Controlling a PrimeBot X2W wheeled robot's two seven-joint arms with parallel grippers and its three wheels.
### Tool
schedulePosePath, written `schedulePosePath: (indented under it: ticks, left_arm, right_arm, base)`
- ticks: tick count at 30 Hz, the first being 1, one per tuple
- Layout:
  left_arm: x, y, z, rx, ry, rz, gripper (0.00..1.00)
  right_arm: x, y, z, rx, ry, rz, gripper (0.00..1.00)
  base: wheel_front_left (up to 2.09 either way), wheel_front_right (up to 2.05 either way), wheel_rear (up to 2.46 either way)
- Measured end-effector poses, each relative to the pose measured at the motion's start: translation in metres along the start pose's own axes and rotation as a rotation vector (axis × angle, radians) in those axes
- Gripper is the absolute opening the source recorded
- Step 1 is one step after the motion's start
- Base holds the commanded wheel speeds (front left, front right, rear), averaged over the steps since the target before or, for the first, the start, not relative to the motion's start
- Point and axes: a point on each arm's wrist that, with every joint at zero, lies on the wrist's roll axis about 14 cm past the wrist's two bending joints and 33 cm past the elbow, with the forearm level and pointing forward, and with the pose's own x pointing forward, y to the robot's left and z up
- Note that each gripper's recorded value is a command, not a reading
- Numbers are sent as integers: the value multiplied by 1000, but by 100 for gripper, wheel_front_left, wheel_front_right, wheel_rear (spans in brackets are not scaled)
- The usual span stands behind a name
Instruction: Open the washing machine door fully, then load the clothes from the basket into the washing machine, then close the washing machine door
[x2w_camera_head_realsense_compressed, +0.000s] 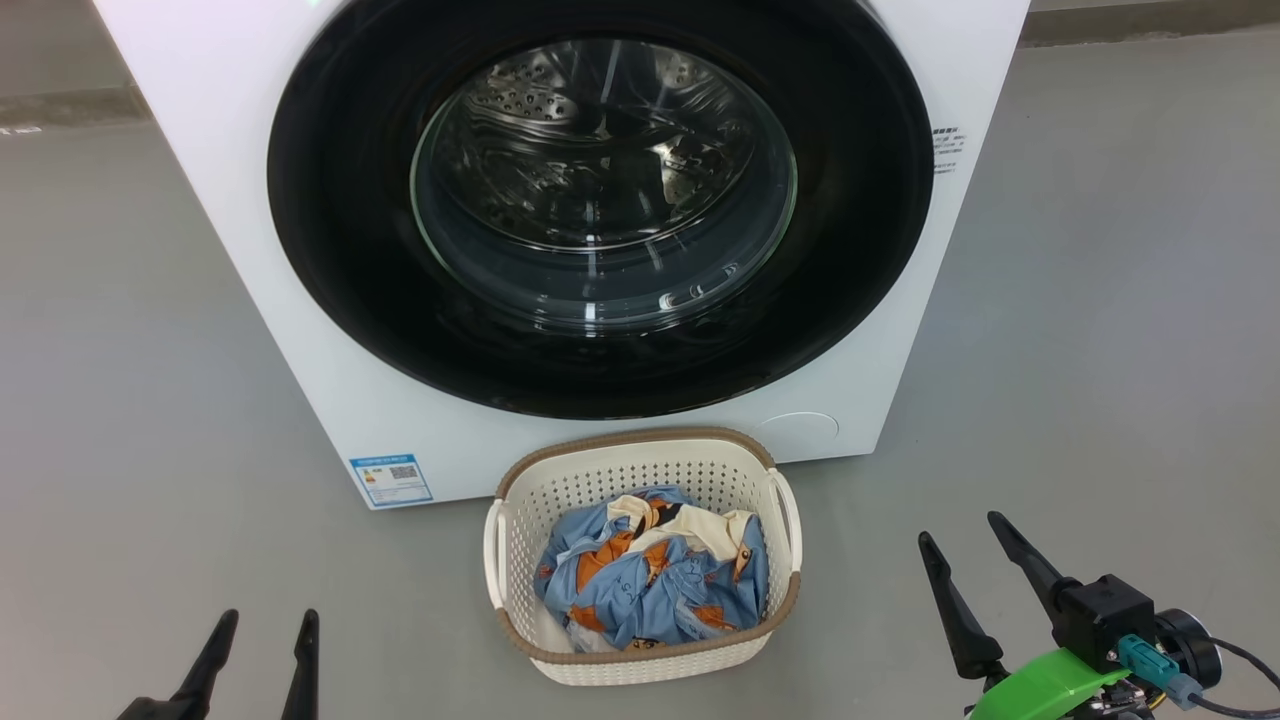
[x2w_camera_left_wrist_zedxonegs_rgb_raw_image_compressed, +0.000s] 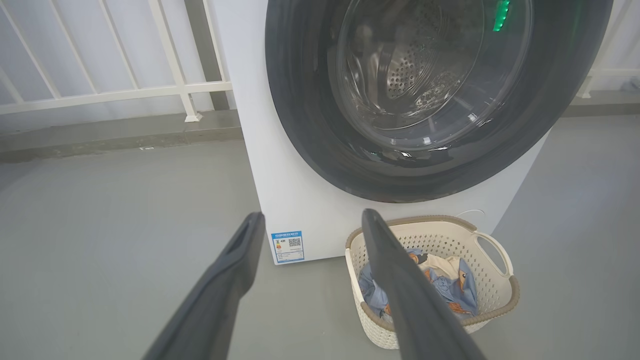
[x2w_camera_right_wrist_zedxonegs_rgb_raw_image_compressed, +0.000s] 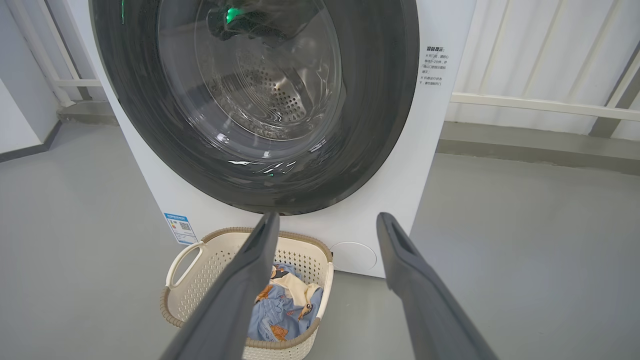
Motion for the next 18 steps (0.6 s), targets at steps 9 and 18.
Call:
schedulePosePath:
  ticks: [9, 18]
  left_arm:
    - [0, 1, 0, 0, -1, 4, 100]
    - [0, 2, 2, 2, -5, 13, 100]
  right_arm:
    - [0, 0, 2, -4, -8, -5, 100]
    - [-1, 0, 3, -4, -9, -6, 100]
  base:
    - [0, 0, 0]
    - [8, 10, -18]
